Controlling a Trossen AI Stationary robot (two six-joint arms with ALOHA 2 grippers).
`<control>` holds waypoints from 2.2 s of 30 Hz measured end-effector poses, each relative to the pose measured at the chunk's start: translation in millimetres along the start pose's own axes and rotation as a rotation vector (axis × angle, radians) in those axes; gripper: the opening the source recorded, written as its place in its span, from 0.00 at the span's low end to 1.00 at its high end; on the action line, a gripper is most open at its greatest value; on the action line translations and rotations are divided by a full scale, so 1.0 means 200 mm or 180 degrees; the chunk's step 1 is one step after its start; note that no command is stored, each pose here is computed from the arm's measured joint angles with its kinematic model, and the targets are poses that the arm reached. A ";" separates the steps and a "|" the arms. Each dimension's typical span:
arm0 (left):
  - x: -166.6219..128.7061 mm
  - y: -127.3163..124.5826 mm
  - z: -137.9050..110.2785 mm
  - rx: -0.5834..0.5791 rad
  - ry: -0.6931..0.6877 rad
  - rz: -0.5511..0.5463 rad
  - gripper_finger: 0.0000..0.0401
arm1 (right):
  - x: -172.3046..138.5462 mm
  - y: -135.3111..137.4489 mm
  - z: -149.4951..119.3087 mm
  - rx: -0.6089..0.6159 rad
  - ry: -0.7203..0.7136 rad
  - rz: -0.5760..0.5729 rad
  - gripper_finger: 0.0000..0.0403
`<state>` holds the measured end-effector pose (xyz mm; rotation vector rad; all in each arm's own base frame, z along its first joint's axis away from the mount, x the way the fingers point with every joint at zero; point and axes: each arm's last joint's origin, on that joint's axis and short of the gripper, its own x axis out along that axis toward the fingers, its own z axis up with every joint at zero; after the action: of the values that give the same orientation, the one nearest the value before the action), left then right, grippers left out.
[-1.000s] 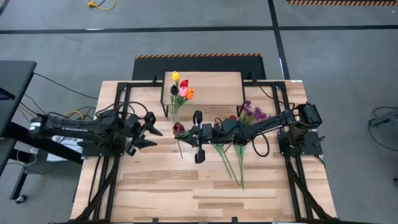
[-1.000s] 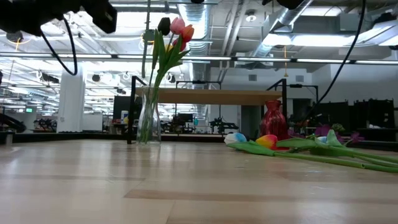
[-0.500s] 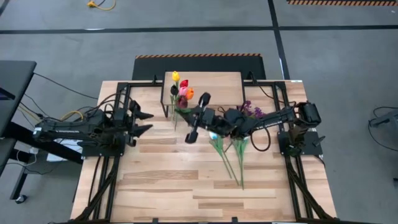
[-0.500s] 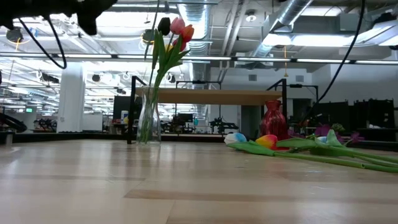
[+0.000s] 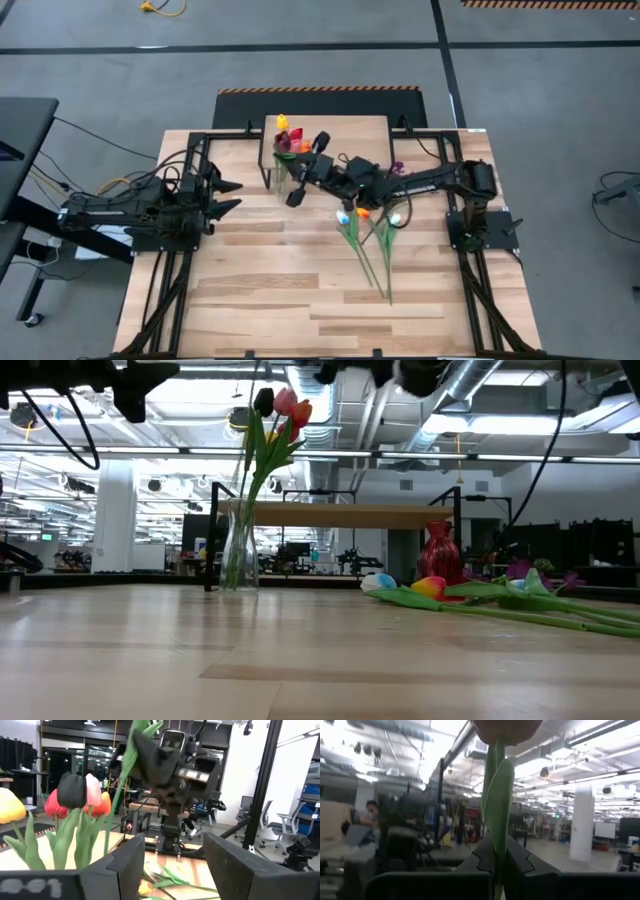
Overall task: Pick and place flowers into a vace then onto a shelf
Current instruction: Put the dark red flower into the transparent vase
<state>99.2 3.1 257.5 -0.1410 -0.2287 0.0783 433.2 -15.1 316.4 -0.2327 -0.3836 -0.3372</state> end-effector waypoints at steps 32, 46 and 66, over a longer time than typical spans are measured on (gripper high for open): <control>0.00 -0.01 -0.01 -0.0060 0.0116 -0.0158 0.48 | 0.08 -0.05 -0.07 -0.0358 0.0218 -0.0122 0.00; 0.00 -0.01 -0.01 -0.0060 0.0115 -0.0158 0.48 | 0.08 -0.07 -0.11 -0.0412 0.0420 -0.0090 0.03; 0.00 -0.01 -0.02 -0.0061 0.0117 -0.0158 0.48 | 0.07 -0.03 -0.11 -0.0407 0.0500 -0.0003 0.38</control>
<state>99.9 1.6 254.7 -0.1557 -0.1962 0.0242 450.8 -30.5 303.2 -0.3288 -0.2074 -0.3787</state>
